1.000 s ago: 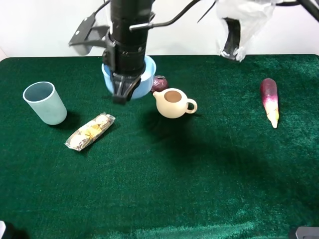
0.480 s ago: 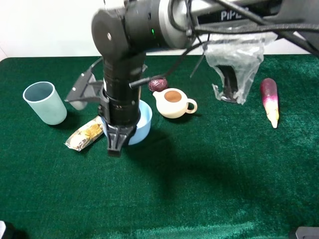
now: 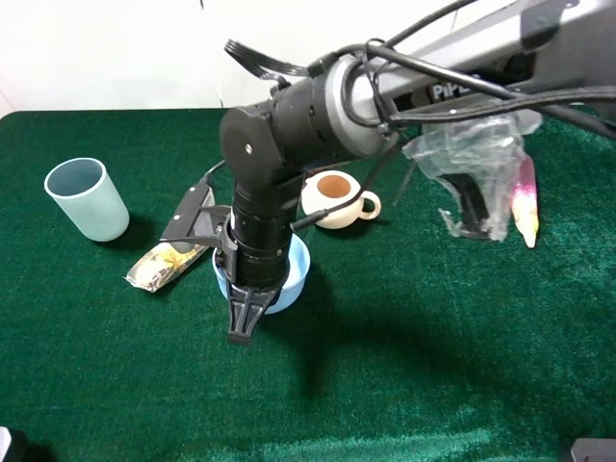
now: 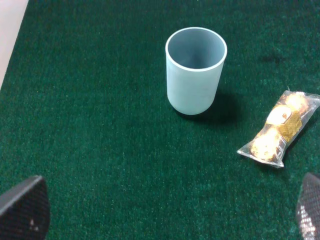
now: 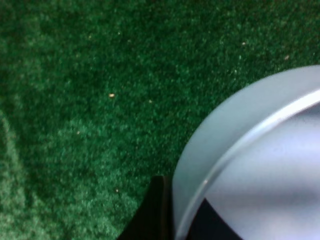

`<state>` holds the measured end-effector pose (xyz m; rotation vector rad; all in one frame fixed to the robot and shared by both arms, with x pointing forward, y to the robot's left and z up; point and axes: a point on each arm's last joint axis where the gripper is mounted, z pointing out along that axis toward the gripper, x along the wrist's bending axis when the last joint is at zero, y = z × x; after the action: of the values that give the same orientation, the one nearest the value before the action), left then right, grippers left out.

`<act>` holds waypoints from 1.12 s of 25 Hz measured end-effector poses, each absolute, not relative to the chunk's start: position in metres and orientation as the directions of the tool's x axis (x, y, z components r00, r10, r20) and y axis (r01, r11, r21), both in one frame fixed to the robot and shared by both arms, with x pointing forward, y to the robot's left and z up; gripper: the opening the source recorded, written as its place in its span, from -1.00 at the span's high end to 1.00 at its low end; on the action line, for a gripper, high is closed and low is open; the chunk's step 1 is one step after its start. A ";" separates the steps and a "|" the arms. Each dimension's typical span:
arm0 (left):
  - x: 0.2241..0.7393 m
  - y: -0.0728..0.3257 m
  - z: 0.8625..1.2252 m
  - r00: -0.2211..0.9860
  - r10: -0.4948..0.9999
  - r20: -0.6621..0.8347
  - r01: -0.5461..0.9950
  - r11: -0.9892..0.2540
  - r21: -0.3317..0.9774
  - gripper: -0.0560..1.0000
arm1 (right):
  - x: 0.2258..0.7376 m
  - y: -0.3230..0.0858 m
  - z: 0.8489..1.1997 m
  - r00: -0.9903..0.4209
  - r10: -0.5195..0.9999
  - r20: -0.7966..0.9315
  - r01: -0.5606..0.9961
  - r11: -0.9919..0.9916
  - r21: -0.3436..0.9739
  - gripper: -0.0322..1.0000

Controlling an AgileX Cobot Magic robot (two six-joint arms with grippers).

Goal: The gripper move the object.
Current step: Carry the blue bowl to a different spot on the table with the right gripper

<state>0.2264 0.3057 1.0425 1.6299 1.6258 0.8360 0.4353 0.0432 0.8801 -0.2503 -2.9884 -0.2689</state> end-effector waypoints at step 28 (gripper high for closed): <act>0.226 0.306 1.043 0.014 1.000 -0.022 0.564 0.010 0.826 -0.99 | 0.429 0.036 0.865 -0.972 0.194 0.131 0.218 0.956 0.198 0.51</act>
<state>0.2264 0.3057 1.0425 1.6299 1.6258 0.8360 0.4292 0.0356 0.8650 -0.3163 -2.9971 -0.3220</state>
